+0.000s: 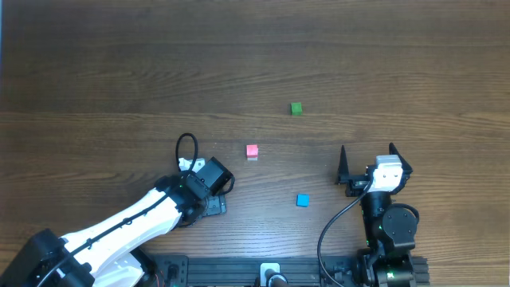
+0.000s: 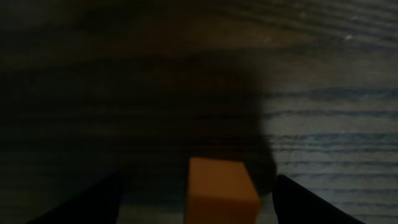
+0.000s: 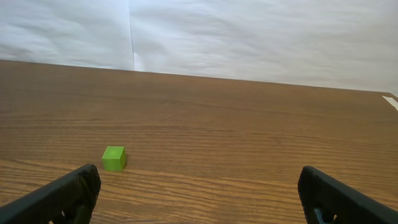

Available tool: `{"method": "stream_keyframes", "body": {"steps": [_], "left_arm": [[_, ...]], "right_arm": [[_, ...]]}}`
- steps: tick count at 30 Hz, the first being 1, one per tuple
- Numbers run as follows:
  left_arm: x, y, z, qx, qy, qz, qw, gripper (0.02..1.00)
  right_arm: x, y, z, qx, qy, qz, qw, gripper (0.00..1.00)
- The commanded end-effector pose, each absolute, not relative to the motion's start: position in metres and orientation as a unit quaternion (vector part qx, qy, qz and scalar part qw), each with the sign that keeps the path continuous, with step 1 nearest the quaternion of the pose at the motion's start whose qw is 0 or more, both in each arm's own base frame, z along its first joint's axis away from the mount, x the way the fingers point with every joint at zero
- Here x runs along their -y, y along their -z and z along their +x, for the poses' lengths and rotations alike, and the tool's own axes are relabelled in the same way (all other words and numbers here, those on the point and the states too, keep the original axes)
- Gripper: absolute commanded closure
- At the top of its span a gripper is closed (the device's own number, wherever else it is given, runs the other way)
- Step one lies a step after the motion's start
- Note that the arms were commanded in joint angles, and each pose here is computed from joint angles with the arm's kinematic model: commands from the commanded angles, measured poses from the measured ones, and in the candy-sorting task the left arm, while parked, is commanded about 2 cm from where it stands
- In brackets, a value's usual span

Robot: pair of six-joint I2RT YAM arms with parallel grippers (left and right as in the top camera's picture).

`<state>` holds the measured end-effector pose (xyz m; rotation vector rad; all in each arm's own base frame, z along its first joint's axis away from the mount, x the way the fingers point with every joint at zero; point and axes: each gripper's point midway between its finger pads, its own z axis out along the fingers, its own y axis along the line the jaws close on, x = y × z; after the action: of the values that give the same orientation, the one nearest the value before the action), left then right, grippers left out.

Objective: Stack Cubes

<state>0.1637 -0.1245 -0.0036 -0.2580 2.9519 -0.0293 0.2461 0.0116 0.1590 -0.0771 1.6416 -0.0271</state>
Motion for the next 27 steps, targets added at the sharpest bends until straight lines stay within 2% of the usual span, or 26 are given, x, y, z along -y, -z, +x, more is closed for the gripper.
{"method": "stream_keyframes", "body": {"steps": [1, 12, 24, 27], "left_arm": [[0.1211, 0.0057, 0.1698, -0.992, -0.002, -0.067, 0.103, 0.270], [0.1231, 0.0053, 0.1718, -0.993, 0.001, -0.054, 0.107, 0.533], [0.1235, 0.0054, 0.1714, -0.993, 0.003, -0.054, 0.105, 0.698], [0.1250, 0.0048, 0.1731, -0.993, 0.006, -0.054, 0.109, 0.766]], "right_arm": [[-0.0111, -0.1575, 0.2460, -0.731, 0.013, -0.036, 0.682, 0.009], [-0.0111, -0.1575, 0.2460, -0.731, 0.013, -0.036, 0.682, 0.009], [-0.0111, -0.1575, 0.2460, -0.731, 0.013, -0.036, 0.682, 0.009], [-0.0111, -0.1575, 0.2460, -0.731, 0.013, -0.036, 0.682, 0.009]]}}
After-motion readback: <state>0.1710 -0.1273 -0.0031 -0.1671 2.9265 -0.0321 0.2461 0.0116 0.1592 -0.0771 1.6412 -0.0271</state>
